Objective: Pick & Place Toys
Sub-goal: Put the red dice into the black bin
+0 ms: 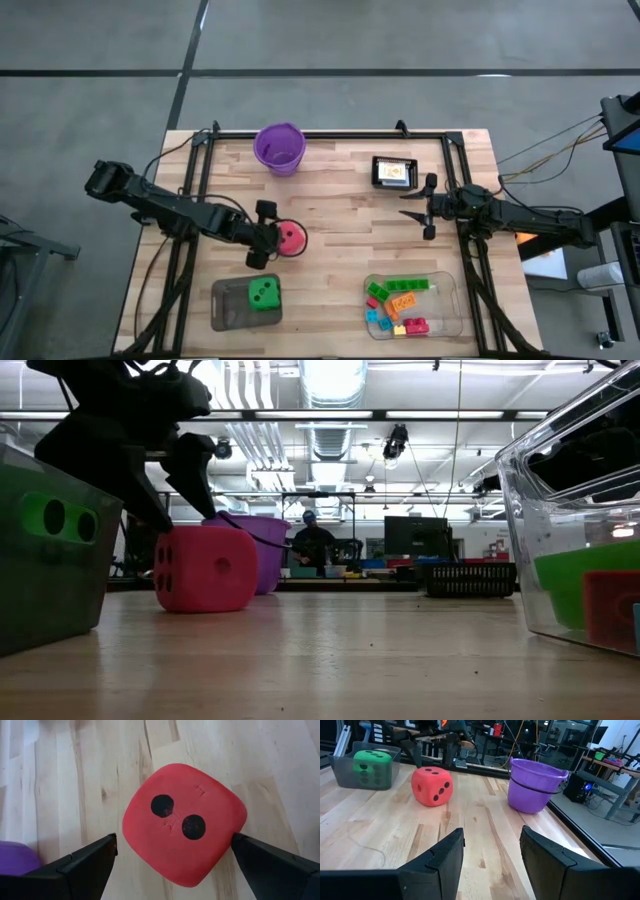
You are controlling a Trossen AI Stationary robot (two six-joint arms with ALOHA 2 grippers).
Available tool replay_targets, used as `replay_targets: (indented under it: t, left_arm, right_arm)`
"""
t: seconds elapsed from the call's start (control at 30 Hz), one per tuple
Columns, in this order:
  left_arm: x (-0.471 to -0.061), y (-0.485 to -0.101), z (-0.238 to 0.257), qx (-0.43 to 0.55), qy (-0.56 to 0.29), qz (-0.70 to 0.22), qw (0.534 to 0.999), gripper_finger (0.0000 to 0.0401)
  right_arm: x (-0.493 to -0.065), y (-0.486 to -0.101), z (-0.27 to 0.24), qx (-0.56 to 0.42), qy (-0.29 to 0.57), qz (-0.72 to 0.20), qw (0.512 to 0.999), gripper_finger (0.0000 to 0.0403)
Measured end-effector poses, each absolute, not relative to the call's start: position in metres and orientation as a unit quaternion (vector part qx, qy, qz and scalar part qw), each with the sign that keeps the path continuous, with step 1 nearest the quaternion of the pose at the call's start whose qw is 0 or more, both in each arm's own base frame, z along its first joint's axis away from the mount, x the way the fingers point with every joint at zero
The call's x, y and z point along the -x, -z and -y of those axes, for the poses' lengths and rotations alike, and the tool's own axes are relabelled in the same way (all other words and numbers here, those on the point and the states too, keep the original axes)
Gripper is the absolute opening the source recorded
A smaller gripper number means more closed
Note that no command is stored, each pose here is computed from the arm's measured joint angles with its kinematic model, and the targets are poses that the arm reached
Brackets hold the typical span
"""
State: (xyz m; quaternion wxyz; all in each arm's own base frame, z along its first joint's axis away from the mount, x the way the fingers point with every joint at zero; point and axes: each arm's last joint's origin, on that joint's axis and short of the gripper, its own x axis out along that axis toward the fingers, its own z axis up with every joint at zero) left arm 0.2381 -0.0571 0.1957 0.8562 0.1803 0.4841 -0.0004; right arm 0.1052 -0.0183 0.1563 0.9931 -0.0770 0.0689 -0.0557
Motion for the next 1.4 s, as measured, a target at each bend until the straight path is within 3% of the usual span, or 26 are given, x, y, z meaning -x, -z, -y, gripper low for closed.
replay_targets:
  t: [1.03,1.17,1.4]
  left_arm:
    - [-0.26,-0.169,0.037,-0.15,0.005,-0.518,0.842,0.0398]
    - [-0.26,-0.169,0.037,-0.143,0.001,-0.518,0.843,0.0373]
    - [-0.261,-0.17,0.038,-0.124,-0.008,-0.516,0.848,0.0279]
  right_arm:
    - [-0.106,-0.156,0.019,0.073,0.059,-0.072,0.993,0.0191]
    - [-0.106,-0.155,0.019,0.073,0.059,-0.074,0.993,0.0191]
    - [-0.106,-0.155,0.019,0.072,0.059,-0.074,0.993,0.0191]
